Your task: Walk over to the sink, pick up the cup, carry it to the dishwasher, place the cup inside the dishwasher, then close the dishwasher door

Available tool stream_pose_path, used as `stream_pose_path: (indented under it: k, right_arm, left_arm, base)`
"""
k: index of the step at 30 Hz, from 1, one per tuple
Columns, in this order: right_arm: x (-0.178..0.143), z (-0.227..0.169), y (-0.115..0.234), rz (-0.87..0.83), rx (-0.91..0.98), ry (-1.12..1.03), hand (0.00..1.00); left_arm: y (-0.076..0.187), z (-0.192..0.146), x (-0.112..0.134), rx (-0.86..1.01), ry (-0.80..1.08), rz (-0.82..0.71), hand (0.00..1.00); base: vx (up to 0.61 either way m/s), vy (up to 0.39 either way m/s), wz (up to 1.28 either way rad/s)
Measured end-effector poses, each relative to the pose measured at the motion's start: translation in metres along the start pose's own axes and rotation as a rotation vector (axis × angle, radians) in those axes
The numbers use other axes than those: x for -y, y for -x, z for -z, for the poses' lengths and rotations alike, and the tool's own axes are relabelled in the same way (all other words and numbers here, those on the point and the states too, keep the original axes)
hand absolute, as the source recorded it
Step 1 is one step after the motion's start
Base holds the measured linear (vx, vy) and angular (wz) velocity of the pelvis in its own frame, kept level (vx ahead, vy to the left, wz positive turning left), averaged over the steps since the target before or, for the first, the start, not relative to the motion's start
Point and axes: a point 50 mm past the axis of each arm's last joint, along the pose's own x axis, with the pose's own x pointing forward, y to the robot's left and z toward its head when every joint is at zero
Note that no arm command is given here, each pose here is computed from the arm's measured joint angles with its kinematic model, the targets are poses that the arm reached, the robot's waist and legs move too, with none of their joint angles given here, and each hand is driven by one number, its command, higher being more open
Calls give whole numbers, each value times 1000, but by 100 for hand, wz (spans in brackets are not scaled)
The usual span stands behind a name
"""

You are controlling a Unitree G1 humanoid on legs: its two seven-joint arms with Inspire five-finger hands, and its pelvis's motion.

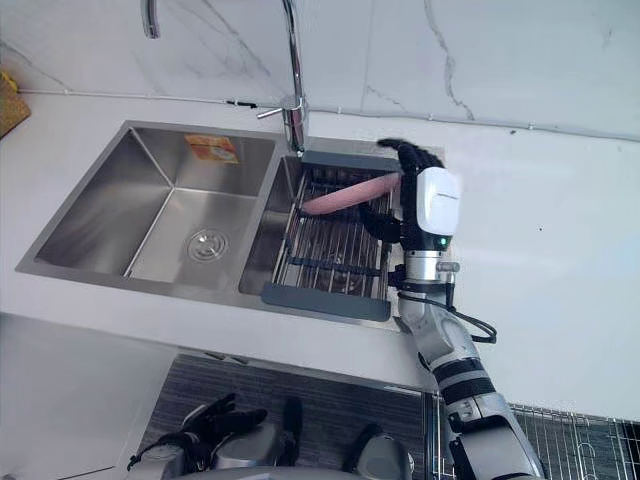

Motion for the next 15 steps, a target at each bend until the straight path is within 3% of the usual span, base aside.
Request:
stream_pose_path:
  k: [8,15]
  right_arm:
    - [-10,-3,16,-24,-74,-72,100]
    - [-22,-3,24,-189,-92,-104,100]
  left_arm:
    - [0,3,-1,-16,6,-11,100]
    - [1,7,-3,-25,9,-17,100]
  base:
    - [19,-2,-6]
    - [10,-1,9]
